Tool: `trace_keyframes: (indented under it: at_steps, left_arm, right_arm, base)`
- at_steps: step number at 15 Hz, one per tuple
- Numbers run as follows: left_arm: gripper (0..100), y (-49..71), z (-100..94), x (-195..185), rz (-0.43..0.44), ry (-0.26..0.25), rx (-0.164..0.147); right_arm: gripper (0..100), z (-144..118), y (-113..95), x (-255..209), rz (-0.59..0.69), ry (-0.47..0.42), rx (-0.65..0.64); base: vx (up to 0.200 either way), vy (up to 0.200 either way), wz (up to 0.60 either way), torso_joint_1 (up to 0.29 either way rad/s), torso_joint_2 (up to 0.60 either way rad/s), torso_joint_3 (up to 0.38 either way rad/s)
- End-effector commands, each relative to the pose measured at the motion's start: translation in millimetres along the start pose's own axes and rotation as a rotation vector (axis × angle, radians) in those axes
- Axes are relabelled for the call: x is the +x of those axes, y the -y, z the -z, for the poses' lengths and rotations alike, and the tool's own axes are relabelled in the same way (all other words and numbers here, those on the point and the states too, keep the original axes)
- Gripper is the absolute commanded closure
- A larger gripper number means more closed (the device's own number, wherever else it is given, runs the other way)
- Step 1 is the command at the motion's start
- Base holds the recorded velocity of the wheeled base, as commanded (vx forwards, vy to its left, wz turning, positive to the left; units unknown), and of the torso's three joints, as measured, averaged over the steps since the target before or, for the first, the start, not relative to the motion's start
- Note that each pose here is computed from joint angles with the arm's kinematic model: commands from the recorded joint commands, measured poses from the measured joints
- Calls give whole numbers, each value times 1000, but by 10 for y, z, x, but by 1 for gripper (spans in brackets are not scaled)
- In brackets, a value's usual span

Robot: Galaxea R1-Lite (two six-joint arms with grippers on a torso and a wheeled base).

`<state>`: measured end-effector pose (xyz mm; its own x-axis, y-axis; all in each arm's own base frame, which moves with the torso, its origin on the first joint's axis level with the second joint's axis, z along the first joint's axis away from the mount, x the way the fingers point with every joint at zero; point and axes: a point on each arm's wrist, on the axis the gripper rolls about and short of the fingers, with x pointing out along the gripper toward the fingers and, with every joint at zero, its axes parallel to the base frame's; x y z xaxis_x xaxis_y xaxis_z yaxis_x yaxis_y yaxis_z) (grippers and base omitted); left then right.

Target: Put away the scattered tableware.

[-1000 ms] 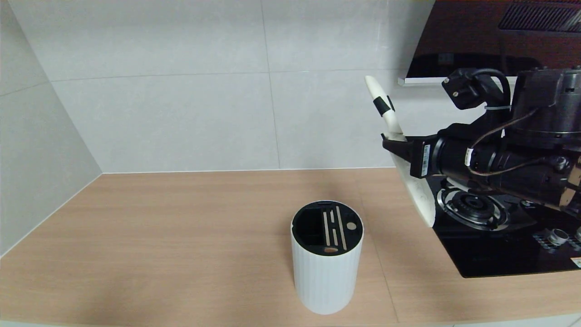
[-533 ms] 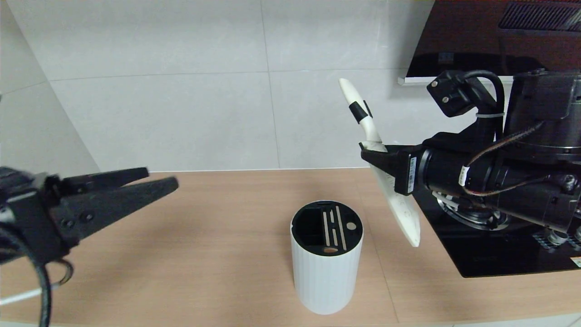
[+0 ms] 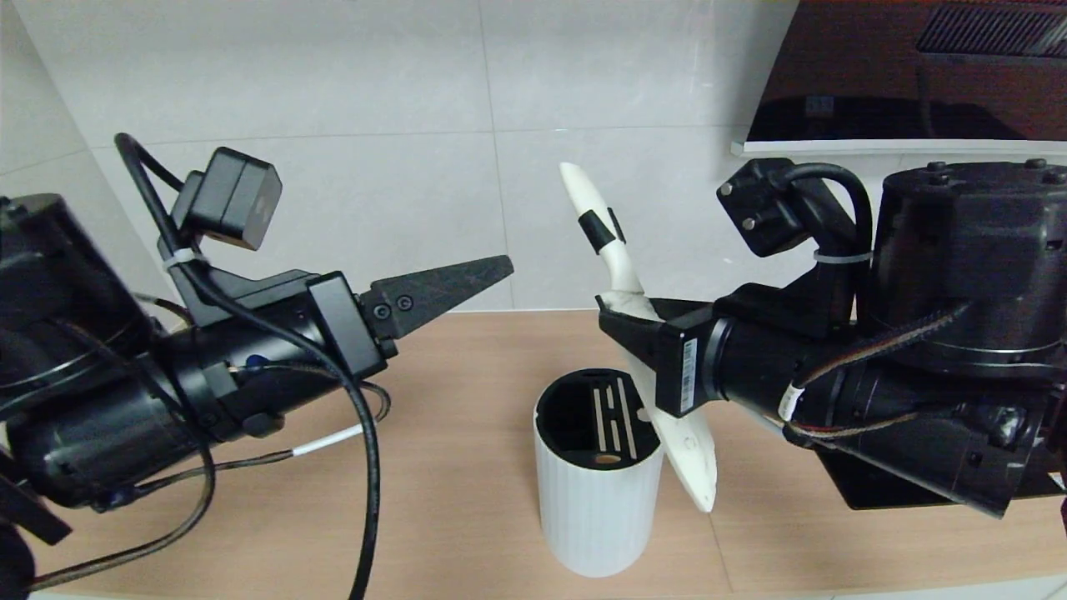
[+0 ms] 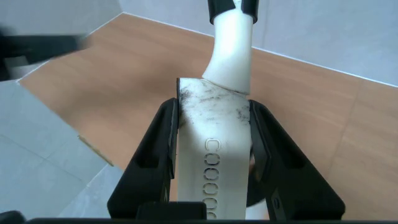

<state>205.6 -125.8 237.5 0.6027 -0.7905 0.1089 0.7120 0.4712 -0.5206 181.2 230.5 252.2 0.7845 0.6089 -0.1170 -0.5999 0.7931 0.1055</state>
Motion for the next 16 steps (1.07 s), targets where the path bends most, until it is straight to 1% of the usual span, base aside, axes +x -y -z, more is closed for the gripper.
trace_keyframes:
  at_steps: [1, 2, 3, 4, 5, 6, 8, 11, 13, 16]
  left_arm:
    - [0, -170, 233, 241, -39, -23, -14]
    - [0, -100, 314, 325, -35, -10, -8]
    - [0, -82, 337, 342, -29, -13, 1]
    - [0, -77, 362, 369, -23, -18, 15]
    - [0, -76, 366, 374, -18, -13, 17]
    - [0, -60, 342, 372, -2, 11, 22]
    - [0, -50, 328, 370, 4, 23, 26]
    - [0, -65, 339, 391, 3, 22, 27]
    - [0, -48, 317, 384, 18, 45, 34]
    - [0, -30, 297, 373, 27, 56, 28]
  right_arm:
    - [100, 42, -106, 10, -27, -13, -7]
    - [100, 64, -175, 2, -40, -18, -10]
    - [100, 79, -197, 7, -37, -22, -12]
    - [100, 97, -219, 21, -25, -24, -13]
    - [100, 127, -248, 32, -31, -33, -16]
    - [100, 178, -311, 47, -48, -44, -17]
    - [100, 212, -368, 48, -51, -33, -21]
    - [100, 244, -422, 21, -62, -36, -27]
    - [100, 261, -455, 10, -73, -40, -29]
    - [100, 279, -488, -27, -86, -44, -34]
  base:
    - [0, 0, 0, 0, 0, 0]
    - [0, 0, 0, 0, 0, 0]
    - [0, 0, 0, 0, 0, 0]
    - [0, 0, 0, 0, 0, 0]
    - [0, 0, 0, 0, 0, 0]
    - [0, 0, 0, 0, 0, 0]
    - [0, 0, 0, 0, 0, 0]
    - [0, 0, 0, 0, 0, 0]
    - [0, 0, 0, 0, 0, 0]
    - [0, 0, 0, 0, 0, 0]
